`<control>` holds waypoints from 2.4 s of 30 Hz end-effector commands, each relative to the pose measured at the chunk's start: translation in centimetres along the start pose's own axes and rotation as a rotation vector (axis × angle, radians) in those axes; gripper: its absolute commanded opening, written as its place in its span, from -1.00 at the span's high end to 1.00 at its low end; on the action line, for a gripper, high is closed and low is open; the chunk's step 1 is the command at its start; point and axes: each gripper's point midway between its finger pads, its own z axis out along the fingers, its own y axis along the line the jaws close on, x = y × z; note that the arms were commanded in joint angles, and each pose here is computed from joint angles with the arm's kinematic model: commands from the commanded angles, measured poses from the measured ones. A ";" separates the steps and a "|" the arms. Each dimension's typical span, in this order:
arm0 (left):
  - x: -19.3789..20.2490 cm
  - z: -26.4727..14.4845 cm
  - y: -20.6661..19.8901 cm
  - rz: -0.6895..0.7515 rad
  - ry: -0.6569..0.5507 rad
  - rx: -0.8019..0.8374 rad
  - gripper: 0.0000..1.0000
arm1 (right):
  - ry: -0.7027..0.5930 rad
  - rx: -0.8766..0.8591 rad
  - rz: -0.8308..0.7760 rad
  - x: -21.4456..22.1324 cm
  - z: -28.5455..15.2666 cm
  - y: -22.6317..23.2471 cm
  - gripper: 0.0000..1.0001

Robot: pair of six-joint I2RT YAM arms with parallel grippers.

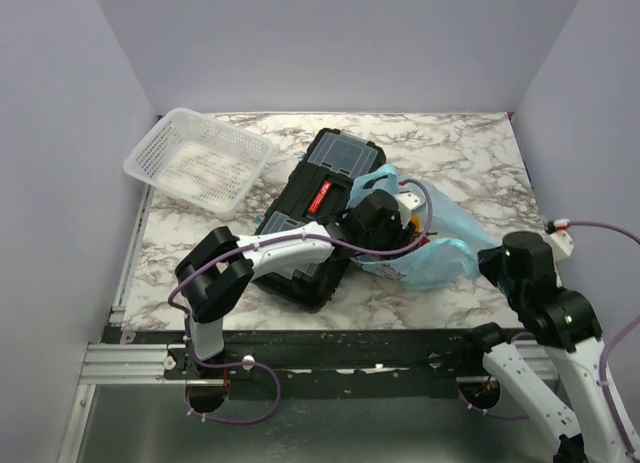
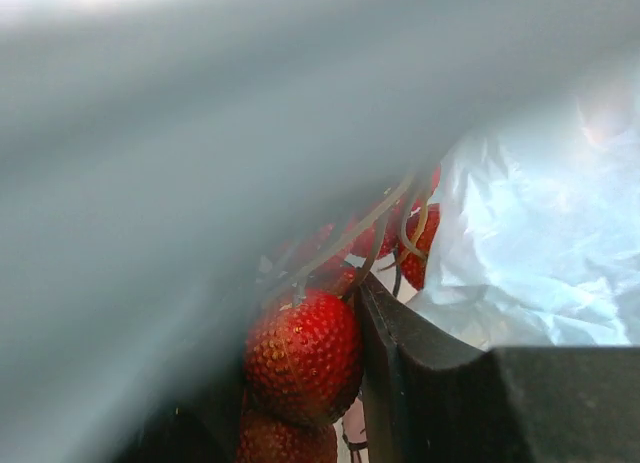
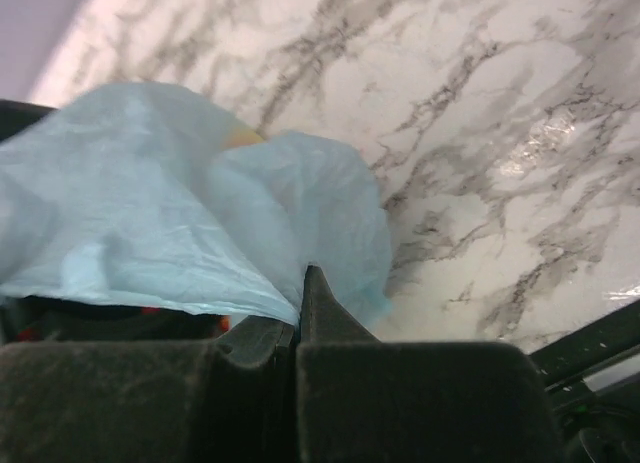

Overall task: Take the fake fruits out of the plastic bag
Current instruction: Take out the fake fruit from the plastic bag, then place the fake fruit in the bin.

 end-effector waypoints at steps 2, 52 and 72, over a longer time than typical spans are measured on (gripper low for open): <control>-1.4 1.6 3.3 -0.128 -0.011 -0.108 1.00 | -0.185 -0.110 0.165 -3.7 -4.0 -1.3 0.99; -13.3 -11.9 -11.4 0.055 -0.250 0.428 1.00 | 0.089 -0.120 -0.040 3.3 1.4 1.2 0.78; -19.6 -25.6 -2.0 0.017 -0.417 0.108 1.00 | 0.078 -0.177 -0.037 3.2 0.7 1.5 0.93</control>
